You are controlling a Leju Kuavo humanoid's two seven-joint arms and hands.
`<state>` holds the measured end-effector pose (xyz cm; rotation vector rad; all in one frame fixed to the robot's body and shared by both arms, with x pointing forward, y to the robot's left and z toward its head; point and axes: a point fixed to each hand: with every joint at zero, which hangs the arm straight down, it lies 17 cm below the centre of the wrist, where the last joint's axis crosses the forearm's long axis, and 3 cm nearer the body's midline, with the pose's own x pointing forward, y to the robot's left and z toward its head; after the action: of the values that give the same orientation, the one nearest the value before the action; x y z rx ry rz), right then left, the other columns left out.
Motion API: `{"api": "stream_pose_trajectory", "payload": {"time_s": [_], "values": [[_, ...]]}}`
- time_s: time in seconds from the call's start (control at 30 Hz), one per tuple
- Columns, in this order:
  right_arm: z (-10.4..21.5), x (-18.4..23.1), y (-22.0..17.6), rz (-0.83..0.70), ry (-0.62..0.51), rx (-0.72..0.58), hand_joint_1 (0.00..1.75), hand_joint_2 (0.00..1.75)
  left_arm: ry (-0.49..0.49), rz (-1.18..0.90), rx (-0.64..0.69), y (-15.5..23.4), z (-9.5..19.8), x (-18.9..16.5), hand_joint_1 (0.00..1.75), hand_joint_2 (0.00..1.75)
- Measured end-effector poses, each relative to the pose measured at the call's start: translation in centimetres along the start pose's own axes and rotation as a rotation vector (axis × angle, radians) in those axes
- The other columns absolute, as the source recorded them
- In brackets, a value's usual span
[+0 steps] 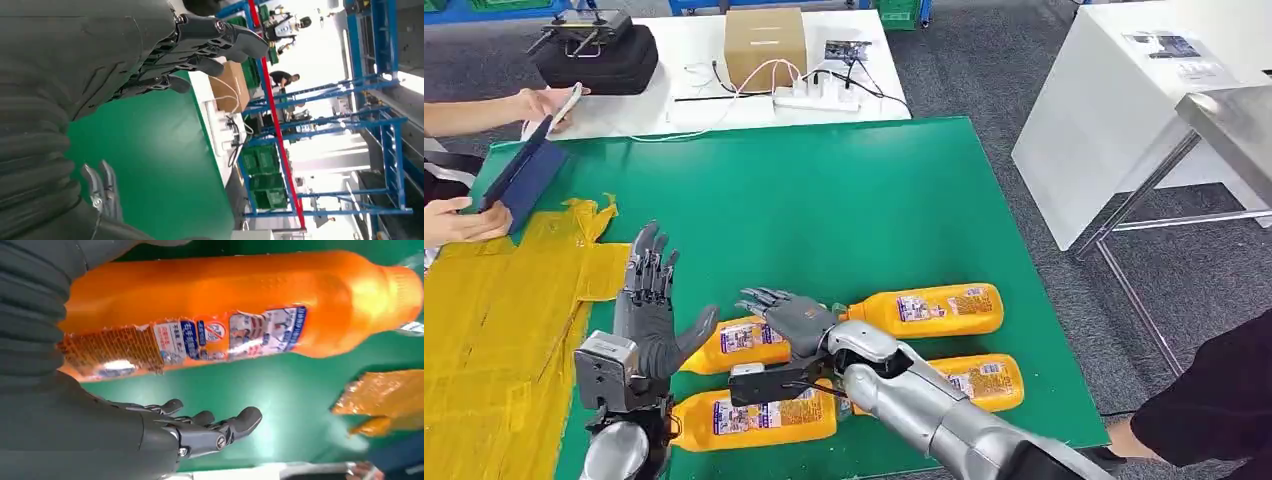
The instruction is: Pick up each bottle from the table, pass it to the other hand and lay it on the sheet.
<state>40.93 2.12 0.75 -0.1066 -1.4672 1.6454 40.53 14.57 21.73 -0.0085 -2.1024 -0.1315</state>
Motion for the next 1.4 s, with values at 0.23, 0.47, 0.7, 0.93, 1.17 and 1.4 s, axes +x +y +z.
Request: {"api": "stream_pose_trajectory", "payload": {"time_s": [0.23,0.47,0.7,0.93,1.17,1.4], "values": [[0.0,-4.2,1.8,0.151,0.169,0.106,0.00,1.75,-0.003,0.015,-0.022,-1.2,-0.6,0.0,0.00,1.75],[0.2,-6.2,2.4,0.242,0.258,0.164,0.00,1.75,0.006,0.015,-0.031,-1.7,-0.7,-0.4,0.00,1.75],[0.2,-6.6,2.4,0.264,0.269,0.182,0.00,1.75,0.012,0.014,-0.032,-1.7,-0.6,-0.7,0.00,1.75],[0.3,-6.8,2.5,0.268,0.274,0.188,0.00,1.75,0.012,0.014,-0.033,-1.8,-0.6,-0.7,0.00,1.75],[0.5,-8.0,2.1,0.323,0.344,0.185,0.80,1.75,0.019,0.012,-0.031,-1.7,-0.6,-0.9,0.00,1.75],[0.4,-8.2,1.5,0.335,0.369,0.143,1.75,1.75,0.024,0.014,-0.030,-1.7,-0.6,-1.0,0.00,1.75]]}}
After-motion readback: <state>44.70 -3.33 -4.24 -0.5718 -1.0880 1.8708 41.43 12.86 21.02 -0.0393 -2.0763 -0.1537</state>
